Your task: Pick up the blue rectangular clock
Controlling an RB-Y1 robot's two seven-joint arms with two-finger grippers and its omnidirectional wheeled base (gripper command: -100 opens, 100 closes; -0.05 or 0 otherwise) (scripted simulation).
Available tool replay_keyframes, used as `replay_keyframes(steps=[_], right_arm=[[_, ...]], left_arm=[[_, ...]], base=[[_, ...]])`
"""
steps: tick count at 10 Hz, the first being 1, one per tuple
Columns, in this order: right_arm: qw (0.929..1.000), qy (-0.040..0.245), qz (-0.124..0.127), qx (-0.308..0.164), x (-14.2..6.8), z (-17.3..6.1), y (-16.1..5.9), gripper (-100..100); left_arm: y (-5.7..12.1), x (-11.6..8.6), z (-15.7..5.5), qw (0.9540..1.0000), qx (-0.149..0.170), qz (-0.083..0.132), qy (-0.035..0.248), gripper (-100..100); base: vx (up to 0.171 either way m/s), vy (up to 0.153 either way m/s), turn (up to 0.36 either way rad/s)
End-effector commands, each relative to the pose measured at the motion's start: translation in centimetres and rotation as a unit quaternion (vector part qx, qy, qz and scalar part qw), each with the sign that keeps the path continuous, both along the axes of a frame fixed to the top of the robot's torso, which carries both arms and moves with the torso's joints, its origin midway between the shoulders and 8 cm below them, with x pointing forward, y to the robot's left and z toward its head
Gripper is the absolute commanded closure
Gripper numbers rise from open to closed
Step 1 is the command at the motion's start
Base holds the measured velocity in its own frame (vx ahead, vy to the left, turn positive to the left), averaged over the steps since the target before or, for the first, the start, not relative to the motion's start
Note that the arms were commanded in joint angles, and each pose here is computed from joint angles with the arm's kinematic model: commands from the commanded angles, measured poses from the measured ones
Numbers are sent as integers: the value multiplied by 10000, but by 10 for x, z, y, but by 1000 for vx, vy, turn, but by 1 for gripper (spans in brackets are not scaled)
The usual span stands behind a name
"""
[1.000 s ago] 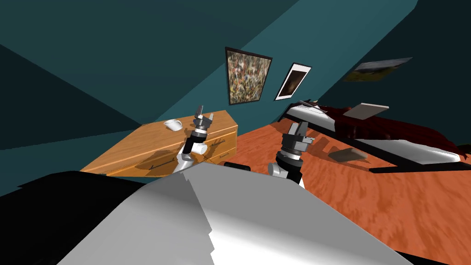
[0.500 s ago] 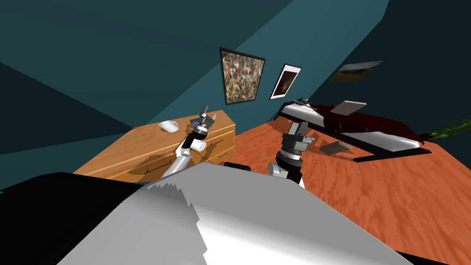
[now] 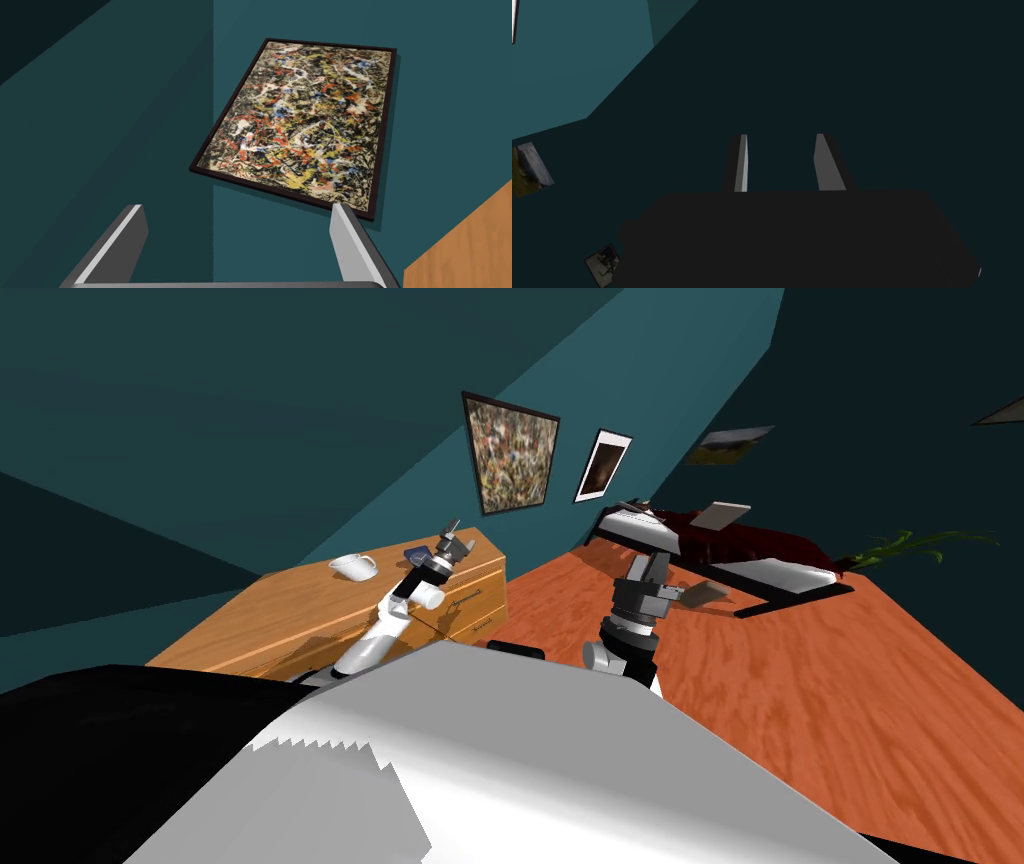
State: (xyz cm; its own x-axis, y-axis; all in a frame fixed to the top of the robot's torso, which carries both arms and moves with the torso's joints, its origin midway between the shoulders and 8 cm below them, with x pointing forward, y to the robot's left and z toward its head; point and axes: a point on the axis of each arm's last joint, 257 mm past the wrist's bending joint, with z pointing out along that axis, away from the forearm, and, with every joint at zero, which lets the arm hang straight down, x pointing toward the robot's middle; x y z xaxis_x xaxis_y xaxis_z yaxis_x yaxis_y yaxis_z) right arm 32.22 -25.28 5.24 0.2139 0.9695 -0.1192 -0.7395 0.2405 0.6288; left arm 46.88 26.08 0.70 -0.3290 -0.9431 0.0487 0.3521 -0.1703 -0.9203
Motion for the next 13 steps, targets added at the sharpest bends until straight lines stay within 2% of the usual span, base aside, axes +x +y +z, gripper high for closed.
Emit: replay_keyframes(steps=[1, 2, 3, 4, 5, 6, 7, 8, 10, 11, 12, 13], right_arm=[[10000, 0, 0, 0, 0, 0, 0, 0], [10000, 1, -1, 0, 0, 0, 0, 0], [10000, 0, 0, 0, 0, 0, 0, 0], [10000, 1, -1, 0, 0, 0, 0, 0], [10000, 0, 0, 0, 0, 0, 0, 0], [10000, 1, -1, 0, 0, 0, 0, 0], [10000, 0, 0, 0, 0, 0, 0, 0], [10000, 1, -1, 0, 0, 0, 0, 0], [10000, 1, -1, 0, 0, 0, 0, 0], [10000, 1, -1, 0, 0, 0, 0, 0], [10000, 1, 0, 0, 0, 0, 0, 0], [10000, 1, -1, 0, 0, 0, 0, 0]], left_arm=[[2, 9, -9, 9997, 47, -45, 255, -100], [6, 21, -17, 9984, -88, -125, 551, -100], [8, 23, -21, 9979, 25, -111, 644, -100], [13, 34, -27, 9956, -122, -162, 917, -100], [15, 36, -32, 9944, -6, -137, 1047, -100], [23, 46, -38, 9910, -131, -161, 1322, -100], [26, 47, -43, 9894, -52, -126, 1446, -100], [35, 57, -46, 9856, -180, -124, 1679, -100], [39, 58, -55, 9821, -106, -64, 1880, -100], [52, 67, -59, 9760, -217, -13, 2165, -100], [54, 67, -65, 9735, -188, 24, 2279, -100], [68, 75, -65, 9676, -316, 98, 2503, -100]], base=[[-41, 17, -89], [-45, 23, -156], [-37, 21, -113], [-52, 14, -200], [-45, 18, -105], [-45, 24, -188], [-39, 21, -102], [-44, 25, -203], [-23, 20, -45], [-35, 22, -149], [-35, 24, -128], [-46, 42, -210]])
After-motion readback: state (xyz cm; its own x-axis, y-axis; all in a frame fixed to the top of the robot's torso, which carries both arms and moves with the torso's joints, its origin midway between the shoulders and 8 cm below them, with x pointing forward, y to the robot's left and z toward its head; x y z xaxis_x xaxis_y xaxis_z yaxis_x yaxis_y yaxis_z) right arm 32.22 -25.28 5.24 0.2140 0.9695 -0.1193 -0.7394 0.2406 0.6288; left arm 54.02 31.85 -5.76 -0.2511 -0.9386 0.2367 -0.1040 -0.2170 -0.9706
